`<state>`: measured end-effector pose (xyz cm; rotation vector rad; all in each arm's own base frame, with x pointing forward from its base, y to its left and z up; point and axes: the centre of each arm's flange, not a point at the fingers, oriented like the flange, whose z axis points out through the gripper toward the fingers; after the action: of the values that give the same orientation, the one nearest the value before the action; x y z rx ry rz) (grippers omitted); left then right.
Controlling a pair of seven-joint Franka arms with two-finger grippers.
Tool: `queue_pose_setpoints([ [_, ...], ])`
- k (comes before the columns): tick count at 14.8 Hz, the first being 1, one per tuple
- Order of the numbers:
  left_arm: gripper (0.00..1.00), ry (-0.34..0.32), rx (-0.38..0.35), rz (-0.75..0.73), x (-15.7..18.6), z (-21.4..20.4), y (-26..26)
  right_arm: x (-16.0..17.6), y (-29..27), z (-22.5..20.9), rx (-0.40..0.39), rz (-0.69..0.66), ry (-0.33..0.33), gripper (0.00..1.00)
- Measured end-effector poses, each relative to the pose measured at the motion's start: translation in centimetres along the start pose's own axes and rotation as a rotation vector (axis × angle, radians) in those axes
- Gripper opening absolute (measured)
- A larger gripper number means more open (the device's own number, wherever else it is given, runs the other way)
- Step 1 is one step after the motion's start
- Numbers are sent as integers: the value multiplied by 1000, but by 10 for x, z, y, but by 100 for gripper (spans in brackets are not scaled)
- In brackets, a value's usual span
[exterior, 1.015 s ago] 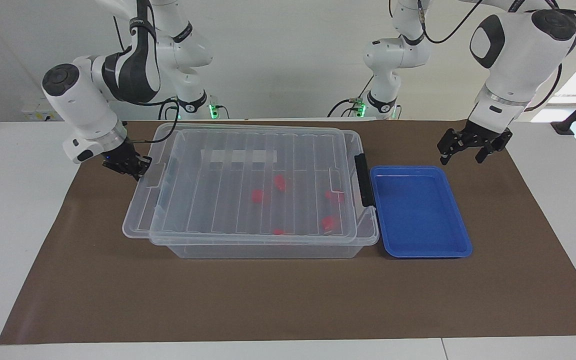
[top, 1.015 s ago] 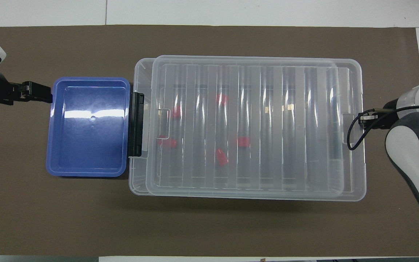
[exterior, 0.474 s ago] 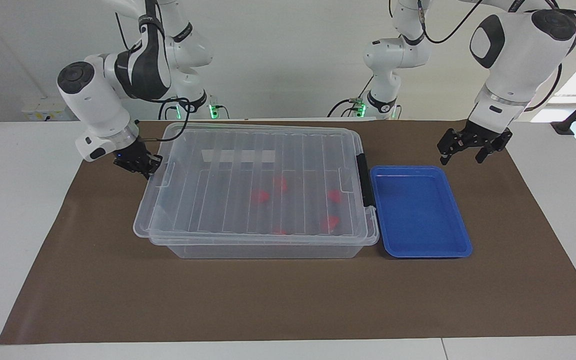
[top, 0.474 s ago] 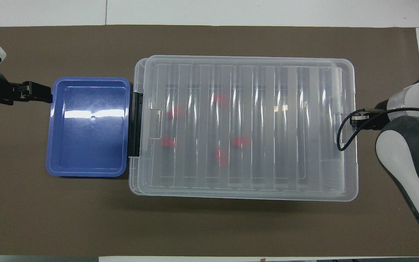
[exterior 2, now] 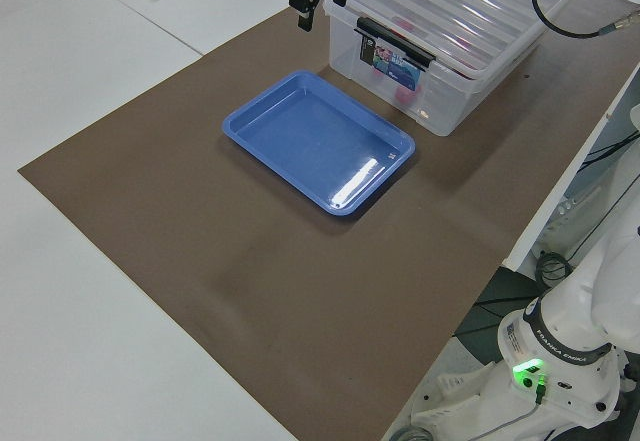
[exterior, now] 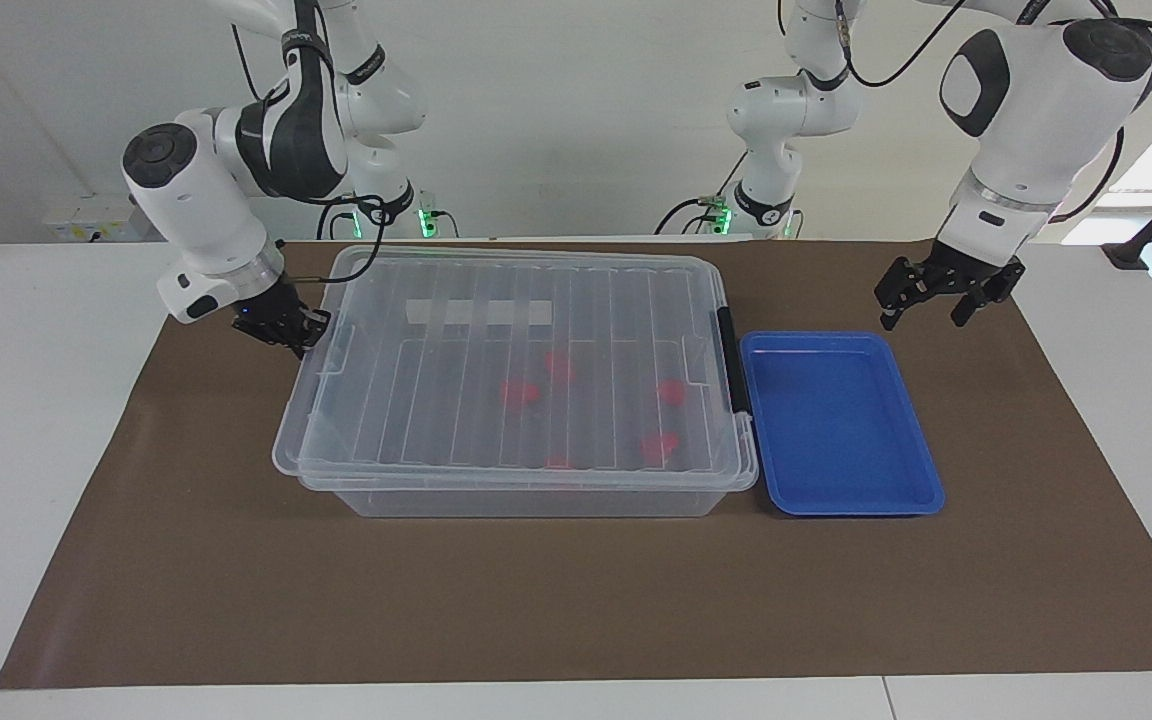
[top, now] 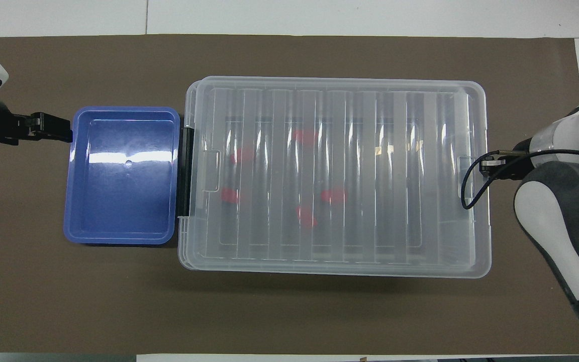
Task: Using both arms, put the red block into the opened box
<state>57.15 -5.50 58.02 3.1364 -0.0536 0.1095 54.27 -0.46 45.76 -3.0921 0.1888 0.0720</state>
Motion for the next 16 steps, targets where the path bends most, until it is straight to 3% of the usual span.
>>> queue_pose_setpoints([
  [11, 100, 0, 0, 0, 0, 0, 0, 1, -2, -4, 1, -6, 8, 1],
  [16, 100, 0, 0, 0, 0, 0, 0, 4, -6, -56, 2, -23, 9, 1],
])
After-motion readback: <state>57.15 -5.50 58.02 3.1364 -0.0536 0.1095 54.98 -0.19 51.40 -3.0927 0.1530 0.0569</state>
